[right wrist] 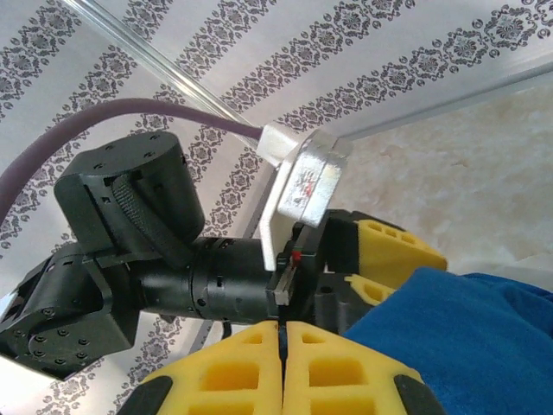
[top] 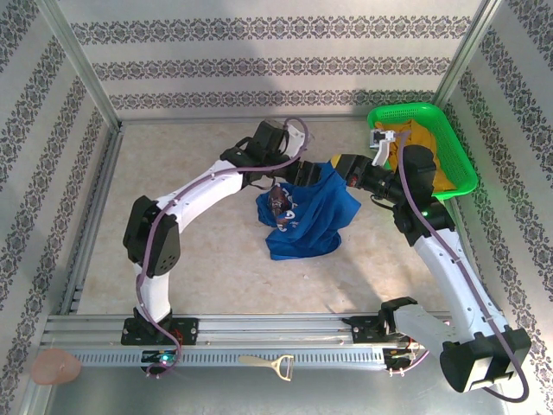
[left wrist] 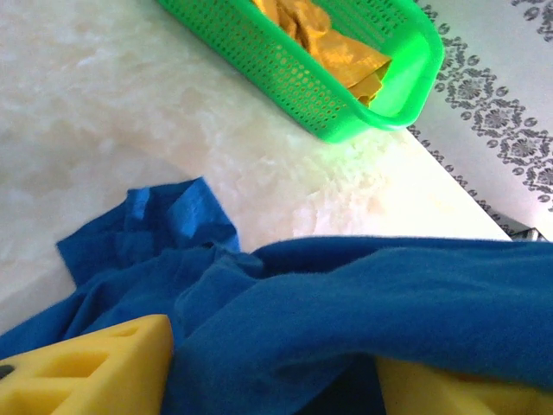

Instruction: Fold the inside-out t-shirt

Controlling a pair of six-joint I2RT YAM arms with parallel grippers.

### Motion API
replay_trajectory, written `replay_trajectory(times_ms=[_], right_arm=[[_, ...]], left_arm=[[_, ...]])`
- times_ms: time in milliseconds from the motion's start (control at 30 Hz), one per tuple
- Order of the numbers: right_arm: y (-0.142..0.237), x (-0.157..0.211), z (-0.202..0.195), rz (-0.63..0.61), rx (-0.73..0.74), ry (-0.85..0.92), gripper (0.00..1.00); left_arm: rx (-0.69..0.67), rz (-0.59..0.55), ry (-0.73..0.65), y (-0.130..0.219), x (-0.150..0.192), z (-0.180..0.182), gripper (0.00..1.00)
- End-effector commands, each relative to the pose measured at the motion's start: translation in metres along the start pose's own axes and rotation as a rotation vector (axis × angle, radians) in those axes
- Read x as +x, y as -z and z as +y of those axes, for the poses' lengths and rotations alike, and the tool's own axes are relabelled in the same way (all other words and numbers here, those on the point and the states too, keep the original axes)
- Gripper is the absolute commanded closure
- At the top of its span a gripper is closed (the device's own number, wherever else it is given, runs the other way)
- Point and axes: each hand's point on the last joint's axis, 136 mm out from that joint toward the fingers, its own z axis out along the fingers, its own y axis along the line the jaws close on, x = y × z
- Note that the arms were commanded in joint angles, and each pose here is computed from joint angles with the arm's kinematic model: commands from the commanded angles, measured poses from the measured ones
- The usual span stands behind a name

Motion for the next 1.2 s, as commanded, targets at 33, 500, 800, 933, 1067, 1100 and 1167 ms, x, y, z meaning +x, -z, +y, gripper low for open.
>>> replay_trajectory(times_ms=[33, 500, 800, 933, 1067, 1100, 1167], right_arm=[[0.005, -0.004, -0.005, -0.030, 0.002, 0.003, 1.00], [-0.011, 0.009, -0.091, -0.028, 0.186, -0.118, 1.00], [-0.007, -0.001, -0.081, -0.031, 0.238, -0.107, 0.30], [0.015, -0.006, -0.058, -0.053, 0.256, -0.072, 0.30], [0.023, -0.013, -0.030, -0.066, 0.236, -0.002, 0.33], [0.022, -0.016, -0.024, -0.066, 0.223, 0.007, 0.36], [0.015, -0.022, -0.010, -0.061, 0.182, 0.016, 0.42]], left_arm=[[0.135, 0.026, -0.058, 0.003, -0.005, -0.035, 0.83], [0.584, -0.365, 0.229, 0.135, -0.079, -0.065, 1.00], [0.675, -0.441, 0.302, 0.140, -0.101, -0.066, 1.00], [0.620, -0.447, 0.321, 0.136, -0.101, -0.058, 1.00], [0.594, -0.439, 0.331, 0.132, -0.098, -0.054, 1.00], [0.590, -0.438, 0.335, 0.131, -0.097, -0.053, 1.00], [0.587, -0.436, 0.337, 0.130, -0.096, -0.052, 1.00]])
